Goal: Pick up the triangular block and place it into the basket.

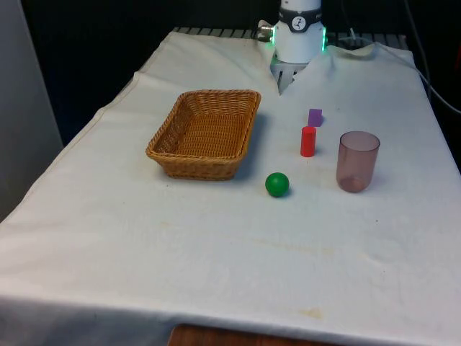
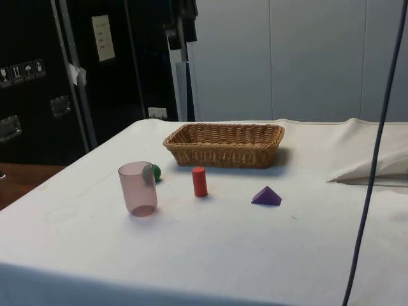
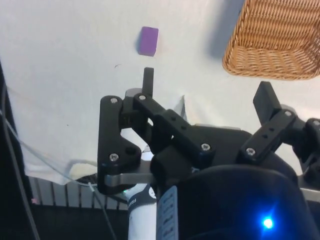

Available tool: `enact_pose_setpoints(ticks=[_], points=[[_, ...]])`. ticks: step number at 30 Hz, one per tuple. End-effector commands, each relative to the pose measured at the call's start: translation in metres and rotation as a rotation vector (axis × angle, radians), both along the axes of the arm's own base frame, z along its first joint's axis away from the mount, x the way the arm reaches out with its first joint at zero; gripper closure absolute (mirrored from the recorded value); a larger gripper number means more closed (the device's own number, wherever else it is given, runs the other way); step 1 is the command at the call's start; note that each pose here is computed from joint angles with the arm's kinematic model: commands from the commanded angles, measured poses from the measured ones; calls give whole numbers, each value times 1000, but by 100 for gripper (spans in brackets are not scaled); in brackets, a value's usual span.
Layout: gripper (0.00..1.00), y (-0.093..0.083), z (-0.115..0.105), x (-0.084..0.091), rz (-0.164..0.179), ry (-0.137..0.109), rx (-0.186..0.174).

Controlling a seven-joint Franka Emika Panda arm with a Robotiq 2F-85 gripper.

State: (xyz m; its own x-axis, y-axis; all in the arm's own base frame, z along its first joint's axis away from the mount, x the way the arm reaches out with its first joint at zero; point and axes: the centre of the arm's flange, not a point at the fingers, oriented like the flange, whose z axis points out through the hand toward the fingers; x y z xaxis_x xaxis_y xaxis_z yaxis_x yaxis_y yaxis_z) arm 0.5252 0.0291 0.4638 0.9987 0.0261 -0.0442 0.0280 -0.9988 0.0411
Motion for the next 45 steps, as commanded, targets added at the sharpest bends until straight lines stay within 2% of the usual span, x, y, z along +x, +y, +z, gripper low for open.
enact_pose_setpoints(ticks=[1,2,3,9,10,11,18,19,20,26,27,28,34,35,36,43,44,45], points=[[0,3,-2,-4,-3,-17,-13],[0,1,-2,-2,-1,-2,-4],[0,4,-4,-6,-4,-18,-16],[0,13,-20,-23,-6,-30,-34],[0,12,-20,-22,-3,-15,-26],[0,14,-21,-25,-6,-30,-36],[0,21,-41,-43,-19,-33,-53],[0,21,-42,-42,-16,-21,-47],[0,21,-45,-45,-23,-33,-55],[0,24,-61,-57,-38,-34,-67],[0,24,-63,-56,-35,-20,-61],[0,27,-67,-62,-42,-34,-69],[0,34,-84,-76,-61,-30,-69],[0,34,-83,-74,-57,-17,-64],[0,35,-86,-78,-62,-31,-69],[0,36,-97,-96,-69,-32,-79],[0,36,-98,-94,-67,-16,-74],[0,36,-99,-99,-70,-31,-80]])
